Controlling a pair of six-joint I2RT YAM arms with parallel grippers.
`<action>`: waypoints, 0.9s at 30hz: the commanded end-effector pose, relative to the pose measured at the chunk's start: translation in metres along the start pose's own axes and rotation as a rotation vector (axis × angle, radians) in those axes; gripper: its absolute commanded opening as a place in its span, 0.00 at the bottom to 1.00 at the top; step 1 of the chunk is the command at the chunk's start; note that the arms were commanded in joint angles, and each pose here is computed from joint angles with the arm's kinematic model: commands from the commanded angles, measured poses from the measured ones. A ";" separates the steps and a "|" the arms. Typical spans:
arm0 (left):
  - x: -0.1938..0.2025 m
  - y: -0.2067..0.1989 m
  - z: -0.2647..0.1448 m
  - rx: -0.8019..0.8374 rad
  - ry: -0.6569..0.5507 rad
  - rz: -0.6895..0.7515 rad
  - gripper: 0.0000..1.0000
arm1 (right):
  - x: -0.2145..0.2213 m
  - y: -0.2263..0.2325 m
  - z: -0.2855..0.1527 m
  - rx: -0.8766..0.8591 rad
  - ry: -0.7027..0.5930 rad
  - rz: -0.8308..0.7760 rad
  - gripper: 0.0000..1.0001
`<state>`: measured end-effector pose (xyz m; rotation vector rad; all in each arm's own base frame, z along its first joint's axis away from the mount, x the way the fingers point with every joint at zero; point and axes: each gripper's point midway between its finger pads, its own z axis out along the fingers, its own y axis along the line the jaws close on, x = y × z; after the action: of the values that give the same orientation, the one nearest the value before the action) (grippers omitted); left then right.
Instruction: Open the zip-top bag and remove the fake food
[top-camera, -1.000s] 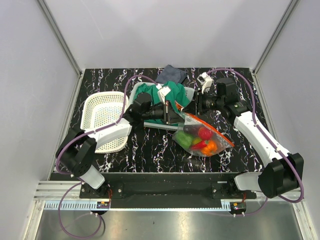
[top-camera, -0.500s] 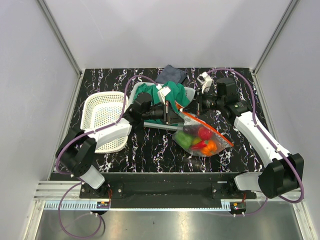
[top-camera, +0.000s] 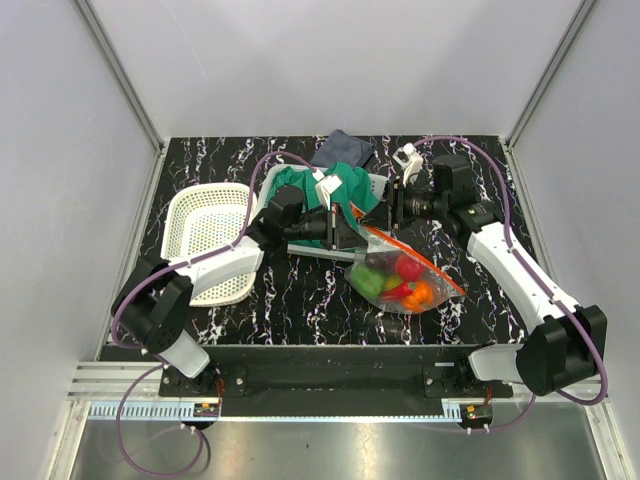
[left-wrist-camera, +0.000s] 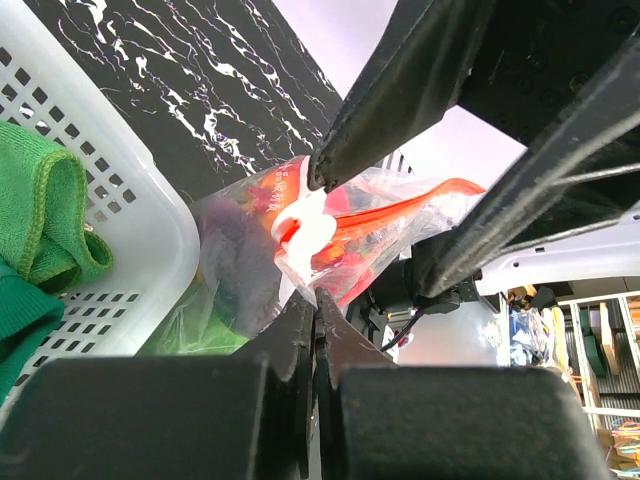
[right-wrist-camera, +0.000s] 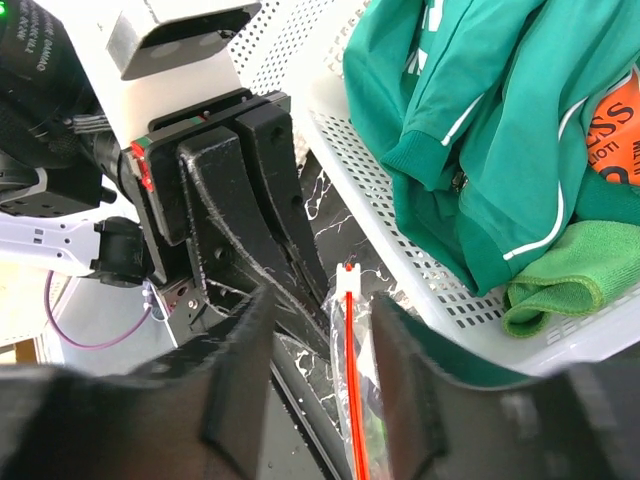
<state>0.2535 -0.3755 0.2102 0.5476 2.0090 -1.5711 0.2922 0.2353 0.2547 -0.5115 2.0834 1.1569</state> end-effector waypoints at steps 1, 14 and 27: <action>-0.021 -0.022 -0.001 0.049 -0.045 0.075 0.00 | -0.011 0.004 0.005 -0.030 -0.019 -0.038 0.47; -0.019 -0.024 0.000 0.060 -0.040 0.077 0.00 | -0.009 0.001 0.014 -0.058 -0.016 -0.010 0.32; -0.021 -0.030 0.000 0.081 -0.035 0.082 0.00 | -0.006 0.002 0.015 -0.076 -0.002 -0.012 0.32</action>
<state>0.2525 -0.3760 0.2099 0.5499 2.0109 -1.5732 0.3019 0.2429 0.2447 -0.5046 2.0916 1.2007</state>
